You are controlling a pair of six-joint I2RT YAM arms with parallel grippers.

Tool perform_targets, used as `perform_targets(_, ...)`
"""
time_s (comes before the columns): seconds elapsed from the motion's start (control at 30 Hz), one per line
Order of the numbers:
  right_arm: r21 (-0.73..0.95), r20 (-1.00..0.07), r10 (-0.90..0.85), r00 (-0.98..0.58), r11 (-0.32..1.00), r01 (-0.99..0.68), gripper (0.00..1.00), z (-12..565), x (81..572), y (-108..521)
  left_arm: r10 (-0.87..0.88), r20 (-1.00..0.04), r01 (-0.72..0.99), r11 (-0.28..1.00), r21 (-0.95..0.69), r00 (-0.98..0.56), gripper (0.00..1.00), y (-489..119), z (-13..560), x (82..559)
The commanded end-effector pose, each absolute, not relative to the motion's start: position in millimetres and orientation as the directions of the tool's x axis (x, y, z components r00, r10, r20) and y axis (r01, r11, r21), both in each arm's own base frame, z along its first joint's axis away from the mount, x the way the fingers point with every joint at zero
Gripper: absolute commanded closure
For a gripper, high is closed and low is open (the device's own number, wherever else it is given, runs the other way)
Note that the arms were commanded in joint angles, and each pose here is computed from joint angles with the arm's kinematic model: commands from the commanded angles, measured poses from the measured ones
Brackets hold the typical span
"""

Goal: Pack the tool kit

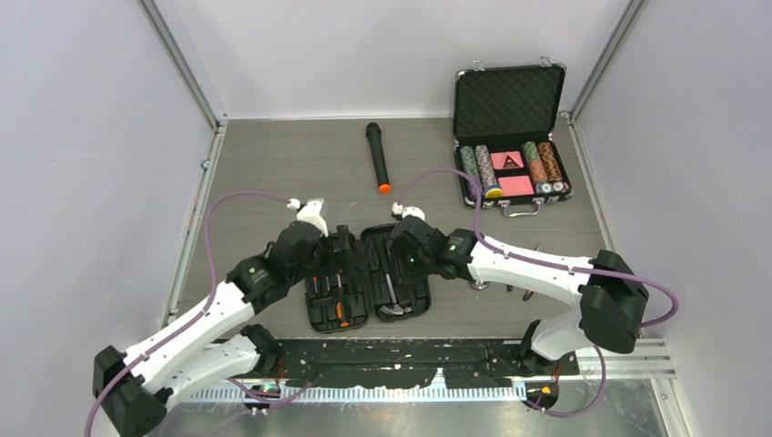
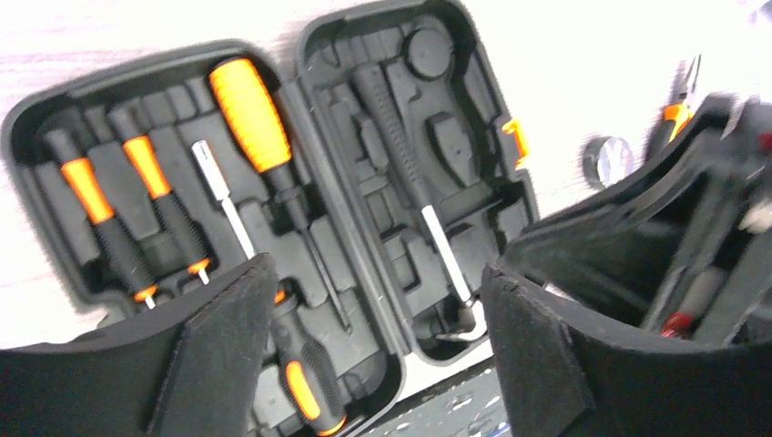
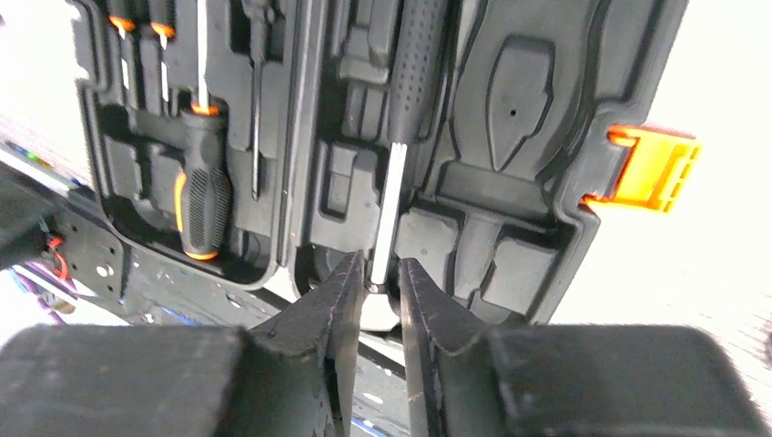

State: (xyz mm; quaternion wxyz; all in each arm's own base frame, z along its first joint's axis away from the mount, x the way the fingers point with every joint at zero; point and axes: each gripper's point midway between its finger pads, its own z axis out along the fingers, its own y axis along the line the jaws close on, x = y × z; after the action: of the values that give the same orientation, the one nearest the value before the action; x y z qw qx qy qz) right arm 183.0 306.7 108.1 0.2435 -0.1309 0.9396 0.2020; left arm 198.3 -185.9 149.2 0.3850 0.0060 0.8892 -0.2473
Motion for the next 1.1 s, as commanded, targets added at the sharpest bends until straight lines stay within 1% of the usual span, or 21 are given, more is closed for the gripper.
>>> perform_targets(0.0,0.362,-0.497,-0.201,-0.844,0.836,-0.412,0.76,98,164,315,-0.214,-0.691,0.271,0.81,-0.521,-0.69,0.23,-222,186,223)
perform_targets(0.1,0.386,-0.493,-0.21,-0.845,0.817,-0.428,0.81,96,155,321,-0.202,-0.662,0.274,0.795,-0.541,-0.722,0.33,-239,184,236)
perform_targets(0.2,0.41,-0.472,-0.234,-0.85,0.796,-0.446,0.86,88,140,324,-0.178,-0.63,0.257,0.804,-0.536,-0.756,0.48,-253,174,251)
perform_targets(0.3,0.401,-0.476,-0.259,-0.841,0.787,-0.469,0.86,85,132,329,-0.151,-0.594,0.247,0.808,-0.535,-0.79,0.6,-265,161,262)
perform_targets(0.43,0.323,-0.505,-0.291,-0.812,0.809,-0.491,0.87,83,134,330,-0.123,-0.554,0.236,0.814,-0.531,-0.823,0.71,-277,144,271)
perform_targets(0.73,0.176,-0.49,-0.373,-0.788,0.843,-0.509,0.89,72,131,321,-0.083,-0.475,0.21,0.822,-0.53,-0.876,0.86,-294,110,278)
perform_targets(0.9,0.158,-0.472,-0.39,-0.79,0.845,-0.511,0.9,66,128,320,-0.066,-0.426,0.186,0.832,-0.523,-0.902,0.9,-295,90,274)
perform_targets(0.93,0.156,-0.469,-0.394,-0.79,0.844,-0.514,0.9,65,127,320,-0.061,-0.416,0.183,0.833,-0.522,-0.907,0.92,-296,86,273)
perform_targets(1.07,0.147,-0.446,-0.409,-0.796,0.843,-0.517,0.9,58,124,320,-0.054,-0.384,0.162,0.846,-0.509,-0.922,0.97,-294,73,271)
